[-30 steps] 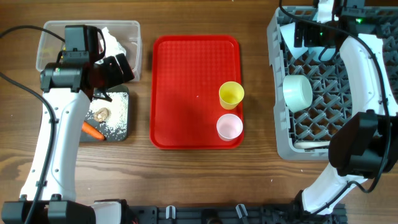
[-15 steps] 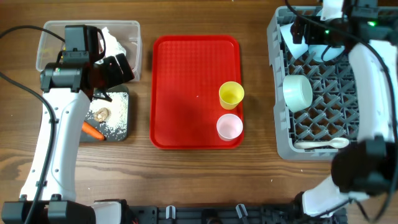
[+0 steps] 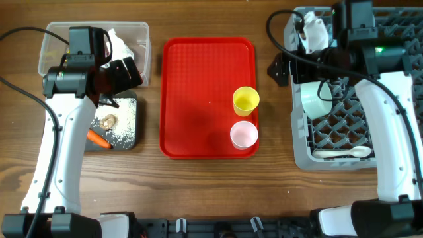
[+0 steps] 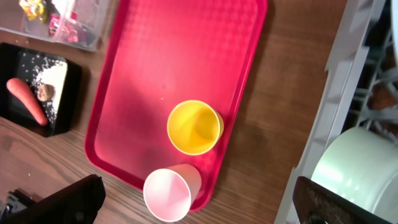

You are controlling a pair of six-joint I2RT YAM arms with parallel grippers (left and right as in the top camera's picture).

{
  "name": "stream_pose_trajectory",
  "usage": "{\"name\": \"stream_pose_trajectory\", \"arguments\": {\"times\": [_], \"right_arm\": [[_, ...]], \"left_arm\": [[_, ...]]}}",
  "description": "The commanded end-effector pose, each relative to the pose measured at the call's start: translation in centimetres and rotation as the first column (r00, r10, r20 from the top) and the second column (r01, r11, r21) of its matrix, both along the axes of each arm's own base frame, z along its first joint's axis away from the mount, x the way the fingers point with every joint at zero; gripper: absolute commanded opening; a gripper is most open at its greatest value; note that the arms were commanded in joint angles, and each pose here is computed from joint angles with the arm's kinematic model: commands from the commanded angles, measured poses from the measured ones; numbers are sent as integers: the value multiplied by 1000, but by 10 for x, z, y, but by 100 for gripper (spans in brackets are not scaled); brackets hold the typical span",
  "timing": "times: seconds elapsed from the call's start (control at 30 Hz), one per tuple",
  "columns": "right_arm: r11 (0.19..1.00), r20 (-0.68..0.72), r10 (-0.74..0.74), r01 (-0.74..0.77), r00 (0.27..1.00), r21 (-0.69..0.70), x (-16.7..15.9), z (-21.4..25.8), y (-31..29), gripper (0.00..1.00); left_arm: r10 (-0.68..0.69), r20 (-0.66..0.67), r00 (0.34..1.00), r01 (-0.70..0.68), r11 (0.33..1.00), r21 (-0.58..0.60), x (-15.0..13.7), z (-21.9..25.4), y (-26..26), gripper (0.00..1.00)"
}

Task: Sort waste into correct bins and load items into the dishwasher rack
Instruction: 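Reach the left gripper to the yellow cup and grasp it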

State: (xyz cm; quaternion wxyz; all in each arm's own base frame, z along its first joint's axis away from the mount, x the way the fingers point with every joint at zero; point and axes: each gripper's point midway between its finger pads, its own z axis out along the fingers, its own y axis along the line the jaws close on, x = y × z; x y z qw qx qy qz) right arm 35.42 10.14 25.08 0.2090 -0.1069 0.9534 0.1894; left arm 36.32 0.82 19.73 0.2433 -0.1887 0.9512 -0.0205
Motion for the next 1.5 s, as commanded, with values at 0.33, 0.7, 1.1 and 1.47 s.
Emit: {"name": "stream_pose_trajectory", "arguments": {"times": [0.33,0.7,1.1,1.47], "right_arm": [[997,45,-53,56,998,-51,-7,12,-16,100],[938,262,-308,338,915,-75,-40,80,-83,100],[899,474,-374,438,797,-27,-101,142,-102,100],[871,429,-435,492,792,-25,-149,134,-105,100]], "left_arm": [[12,16,1000,-12,1000,-9,4,1,1,100],[-29,49,998,34,996,-85,11,4,-14,100],[-278,198,940,329,890,-314,21,30,-108,100],[-517,329,790,584,798,-147,8,49,-217,100]]}}
